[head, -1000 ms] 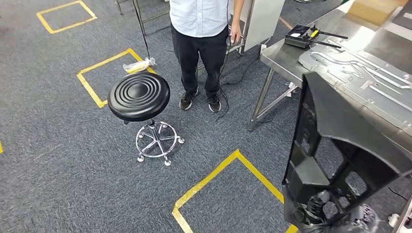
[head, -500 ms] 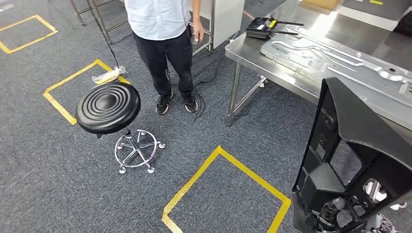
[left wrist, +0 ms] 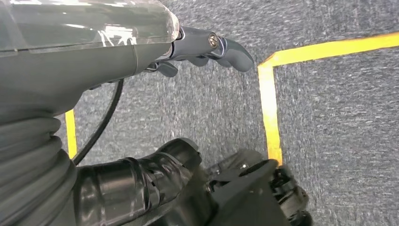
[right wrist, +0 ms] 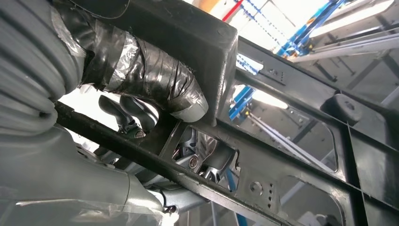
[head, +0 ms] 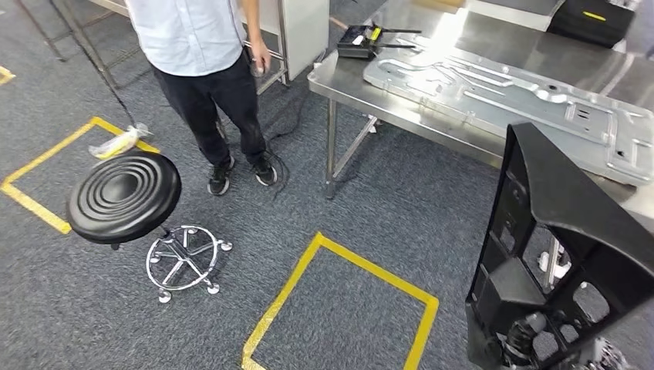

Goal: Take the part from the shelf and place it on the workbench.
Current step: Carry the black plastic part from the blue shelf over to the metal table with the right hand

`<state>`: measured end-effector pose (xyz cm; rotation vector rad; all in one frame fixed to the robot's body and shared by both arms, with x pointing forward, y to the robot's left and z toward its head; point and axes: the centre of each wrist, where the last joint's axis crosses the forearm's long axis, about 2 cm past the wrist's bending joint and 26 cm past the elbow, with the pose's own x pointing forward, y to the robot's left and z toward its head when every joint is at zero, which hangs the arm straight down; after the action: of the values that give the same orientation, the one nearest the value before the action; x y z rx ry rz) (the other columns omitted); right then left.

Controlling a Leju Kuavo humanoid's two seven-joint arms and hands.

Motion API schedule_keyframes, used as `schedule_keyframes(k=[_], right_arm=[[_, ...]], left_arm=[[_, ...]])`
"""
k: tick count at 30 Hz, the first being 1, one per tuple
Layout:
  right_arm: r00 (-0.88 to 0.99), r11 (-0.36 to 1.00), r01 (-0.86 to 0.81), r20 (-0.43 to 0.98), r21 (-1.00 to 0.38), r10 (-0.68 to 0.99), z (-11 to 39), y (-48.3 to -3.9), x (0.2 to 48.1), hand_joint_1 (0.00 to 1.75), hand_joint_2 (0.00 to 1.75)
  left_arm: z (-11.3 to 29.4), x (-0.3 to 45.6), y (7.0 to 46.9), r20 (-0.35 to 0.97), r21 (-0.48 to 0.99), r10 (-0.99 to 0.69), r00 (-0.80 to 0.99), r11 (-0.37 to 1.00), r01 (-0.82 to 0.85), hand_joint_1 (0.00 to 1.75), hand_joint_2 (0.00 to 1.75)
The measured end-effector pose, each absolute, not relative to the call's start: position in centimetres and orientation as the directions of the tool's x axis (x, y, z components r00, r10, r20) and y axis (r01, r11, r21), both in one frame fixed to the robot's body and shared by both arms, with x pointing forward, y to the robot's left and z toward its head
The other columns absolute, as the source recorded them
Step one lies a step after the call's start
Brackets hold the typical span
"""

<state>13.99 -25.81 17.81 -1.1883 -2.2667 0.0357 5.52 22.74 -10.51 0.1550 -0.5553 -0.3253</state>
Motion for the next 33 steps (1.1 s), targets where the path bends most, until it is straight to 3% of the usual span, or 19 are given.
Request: schedule_keyframes(k=[33], right_arm=[[-0.458,0.611,0.723,0.438,-0.323,0.774,17.49,-25.3,14.52,1.75,1.75]], left_arm=[[-10.58,5.31,22.9,0.525,0.211,-0.366,0.768,0.931,0.299,0.0,1.75]])
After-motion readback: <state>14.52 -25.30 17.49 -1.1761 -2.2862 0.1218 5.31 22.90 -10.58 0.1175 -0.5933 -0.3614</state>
